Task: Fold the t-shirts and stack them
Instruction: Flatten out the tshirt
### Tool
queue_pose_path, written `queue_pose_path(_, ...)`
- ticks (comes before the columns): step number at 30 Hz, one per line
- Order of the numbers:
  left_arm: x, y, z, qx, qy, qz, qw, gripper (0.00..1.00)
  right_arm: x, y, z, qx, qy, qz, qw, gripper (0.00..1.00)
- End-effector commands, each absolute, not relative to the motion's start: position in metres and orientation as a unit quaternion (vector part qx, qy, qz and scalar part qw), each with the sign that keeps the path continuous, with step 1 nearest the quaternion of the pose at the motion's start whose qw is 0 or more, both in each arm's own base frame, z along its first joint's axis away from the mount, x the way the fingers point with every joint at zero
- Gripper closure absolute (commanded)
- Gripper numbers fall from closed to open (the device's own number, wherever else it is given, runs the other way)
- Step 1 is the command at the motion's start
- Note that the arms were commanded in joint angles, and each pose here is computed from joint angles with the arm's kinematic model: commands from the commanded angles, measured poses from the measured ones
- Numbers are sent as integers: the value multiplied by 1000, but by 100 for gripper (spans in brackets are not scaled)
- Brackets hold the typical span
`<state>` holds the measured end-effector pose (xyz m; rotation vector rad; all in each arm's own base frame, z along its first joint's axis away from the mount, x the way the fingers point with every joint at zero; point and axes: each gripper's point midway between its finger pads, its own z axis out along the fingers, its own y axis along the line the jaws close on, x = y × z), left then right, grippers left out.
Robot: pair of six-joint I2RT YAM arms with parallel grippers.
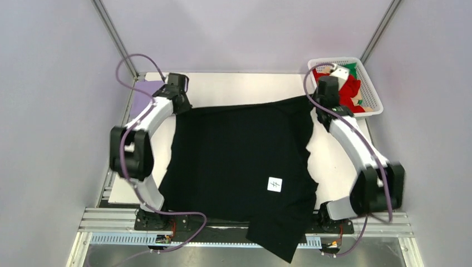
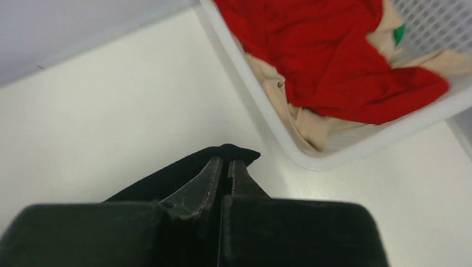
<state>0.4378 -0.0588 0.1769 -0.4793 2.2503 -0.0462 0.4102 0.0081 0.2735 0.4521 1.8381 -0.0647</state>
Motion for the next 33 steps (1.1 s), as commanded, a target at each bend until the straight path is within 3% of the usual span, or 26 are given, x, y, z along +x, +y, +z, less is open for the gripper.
queue_pose_path(1, 503, -48, 145, -227, 884, -40, 406, 77, 496, 4, 234, 234, 788, -14, 570, 99)
queue_pose_path(2, 511, -54, 123, -220, 896, -46, 383, 70, 514, 7, 226, 229, 795, -17, 561, 93)
queue_pose_path(3, 529, -58, 141, -217, 888, -59, 401, 49, 528, 11, 219, 220, 806, -16, 550, 81)
queue_pose_path(4, 542, -64, 146, -213, 888, -73, 402, 34, 540, 17, 217, 210, 814, -8, 541, 69)
queue_pose_path(5, 546, -67, 149, -210, 887, -79, 404, 9, 546, 23, 215, 202, 822, 1, 532, 56)
queue_pose_path(6, 550, -72, 158, -205, 883, -93, 411, 4, 548, 27, 214, 197, 828, 9, 524, 43)
queue_pose_path(7, 551, -74, 162, -202, 881, -99, 415, 1, 545, 31, 212, 191, 834, 16, 518, 7)
queue_pose_path(8, 549, -77, 171, -197, 879, -109, 421, 1, 541, 35, 211, 186, 837, 25, 514, 1)
queue_pose_path(20, 465, -136, 152, -128, 900, -210, 360, 0, 430, 86, 141, 172, 890, 171, 385, 0)
queue_pose_path(25, 443, -165, 110, -90, 917, -227, 314, 0, 445, 92, 115, 168, 902, 174, 358, 0)
queue_pose_path(33, 425, -159, 62, -91, 939, -200, 263, 0, 486, 99, 72, 166, 915, 172, 325, 0)
